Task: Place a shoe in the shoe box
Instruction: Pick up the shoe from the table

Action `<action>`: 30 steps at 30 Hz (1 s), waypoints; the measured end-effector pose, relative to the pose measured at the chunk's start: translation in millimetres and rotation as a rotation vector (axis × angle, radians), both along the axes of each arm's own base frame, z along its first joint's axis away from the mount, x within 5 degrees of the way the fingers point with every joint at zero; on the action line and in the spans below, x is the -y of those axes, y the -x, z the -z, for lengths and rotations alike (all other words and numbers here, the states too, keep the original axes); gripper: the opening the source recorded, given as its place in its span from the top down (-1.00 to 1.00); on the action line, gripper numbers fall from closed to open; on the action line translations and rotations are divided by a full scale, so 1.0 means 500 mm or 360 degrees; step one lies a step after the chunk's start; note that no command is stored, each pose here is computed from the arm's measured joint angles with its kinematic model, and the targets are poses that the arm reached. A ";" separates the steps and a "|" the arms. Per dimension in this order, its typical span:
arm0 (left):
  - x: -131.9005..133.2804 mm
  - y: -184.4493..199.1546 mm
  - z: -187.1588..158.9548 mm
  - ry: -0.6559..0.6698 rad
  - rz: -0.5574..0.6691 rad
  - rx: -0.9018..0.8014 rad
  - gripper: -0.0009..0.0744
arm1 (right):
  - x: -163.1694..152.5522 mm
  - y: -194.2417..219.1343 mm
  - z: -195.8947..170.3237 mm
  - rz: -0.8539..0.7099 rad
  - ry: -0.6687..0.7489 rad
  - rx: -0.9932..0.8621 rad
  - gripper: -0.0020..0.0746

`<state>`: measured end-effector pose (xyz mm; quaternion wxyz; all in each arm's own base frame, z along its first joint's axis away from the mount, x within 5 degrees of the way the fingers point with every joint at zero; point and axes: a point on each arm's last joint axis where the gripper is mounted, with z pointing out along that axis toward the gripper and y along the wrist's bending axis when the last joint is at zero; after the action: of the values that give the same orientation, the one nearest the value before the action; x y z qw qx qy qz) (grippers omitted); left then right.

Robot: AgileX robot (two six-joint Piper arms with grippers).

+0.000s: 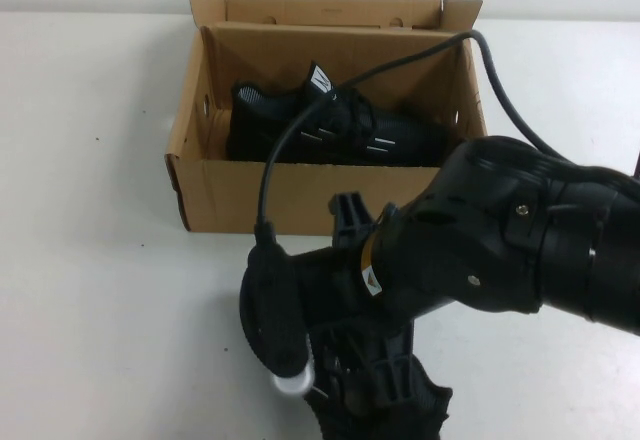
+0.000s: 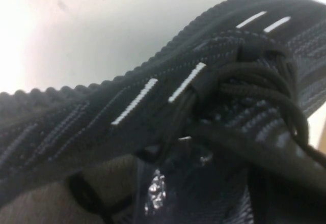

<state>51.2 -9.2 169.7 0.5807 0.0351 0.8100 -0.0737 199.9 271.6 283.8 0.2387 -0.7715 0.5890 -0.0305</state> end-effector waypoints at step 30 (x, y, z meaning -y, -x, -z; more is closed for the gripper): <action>0.000 0.000 0.000 0.0000 0.0000 0.0000 0.99 | 0.056 0.011 -0.081 -0.0095 0.0082 0.0309 0.94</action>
<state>51.2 -9.2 169.7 0.5807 0.0351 0.8100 -0.0737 194.2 243.4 324.4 0.2755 -0.7880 0.5388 -0.1132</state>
